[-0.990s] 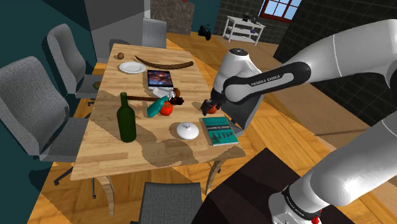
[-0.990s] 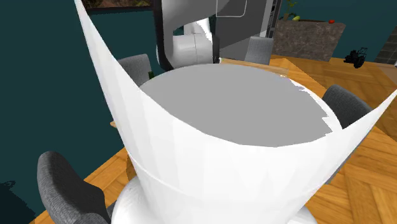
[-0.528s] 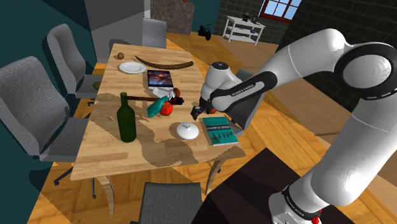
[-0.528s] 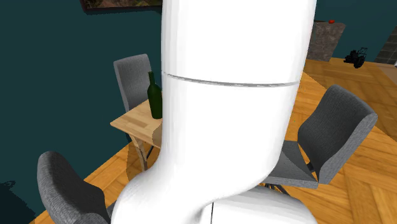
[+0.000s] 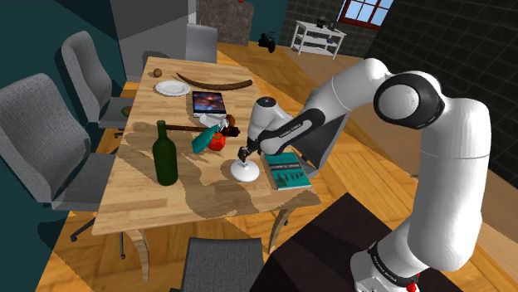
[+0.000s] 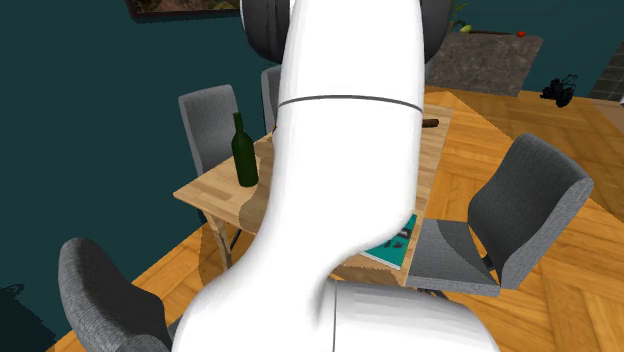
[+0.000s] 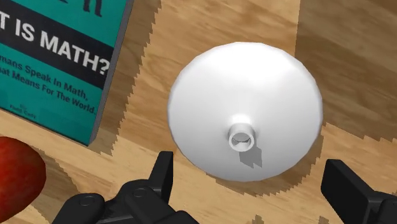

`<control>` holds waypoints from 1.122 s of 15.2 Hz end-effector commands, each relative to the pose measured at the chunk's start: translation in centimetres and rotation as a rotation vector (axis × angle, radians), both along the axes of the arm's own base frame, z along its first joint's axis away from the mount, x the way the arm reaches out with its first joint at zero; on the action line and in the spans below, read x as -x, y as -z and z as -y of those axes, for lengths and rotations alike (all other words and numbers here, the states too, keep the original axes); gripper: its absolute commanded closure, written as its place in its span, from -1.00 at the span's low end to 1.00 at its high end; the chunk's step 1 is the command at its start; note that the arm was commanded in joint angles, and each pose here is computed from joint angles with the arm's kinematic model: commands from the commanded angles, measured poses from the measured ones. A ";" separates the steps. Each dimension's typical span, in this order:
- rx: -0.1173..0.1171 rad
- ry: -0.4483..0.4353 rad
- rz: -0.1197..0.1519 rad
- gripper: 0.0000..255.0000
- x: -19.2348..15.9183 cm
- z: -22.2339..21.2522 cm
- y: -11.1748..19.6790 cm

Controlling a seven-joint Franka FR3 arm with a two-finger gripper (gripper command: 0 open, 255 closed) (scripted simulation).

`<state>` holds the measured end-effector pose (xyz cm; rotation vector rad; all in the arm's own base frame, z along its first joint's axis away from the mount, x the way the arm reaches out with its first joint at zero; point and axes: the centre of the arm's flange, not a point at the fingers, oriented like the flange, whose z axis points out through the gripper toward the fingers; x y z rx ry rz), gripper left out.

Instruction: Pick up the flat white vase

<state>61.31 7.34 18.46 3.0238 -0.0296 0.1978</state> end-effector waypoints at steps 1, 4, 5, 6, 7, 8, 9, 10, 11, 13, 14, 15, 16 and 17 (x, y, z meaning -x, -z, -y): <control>0.007 0.003 -0.001 -1.00 -1.1 -0.1 2.1; 0.007 0.003 -0.001 -1.00 -1.1 -0.1 3.7; 0.007 0.003 -0.001 -1.00 -1.1 -0.1 4.2; 0.007 0.003 -0.001 -1.00 -1.1 -0.1 4.7; 0.007 0.003 -0.001 -1.00 -1.1 -0.1 5.3; 0.007 0.003 -0.001 -1.00 -1.1 -0.1 5.8; 0.007 0.003 -0.001 -1.00 -1.1 -0.1 6.1; 0.007 0.003 -0.001 -1.00 -1.1 -0.1 6.1; 0.007 0.003 -0.001 1.00 -1.1 -0.2 6.1; 0.007 0.003 -0.001 1.00 -1.2 -0.1 6.1; 0.007 0.003 -0.001 1.00 -1.2 -0.1 6.1; 0.007 0.003 -0.001 1.00 -1.2 -0.1 6.1; 0.007 0.003 -0.001 1.00 -1.2 -0.1 6.1; 0.007 0.003 -0.001 1.00 -1.2 -0.1 6.1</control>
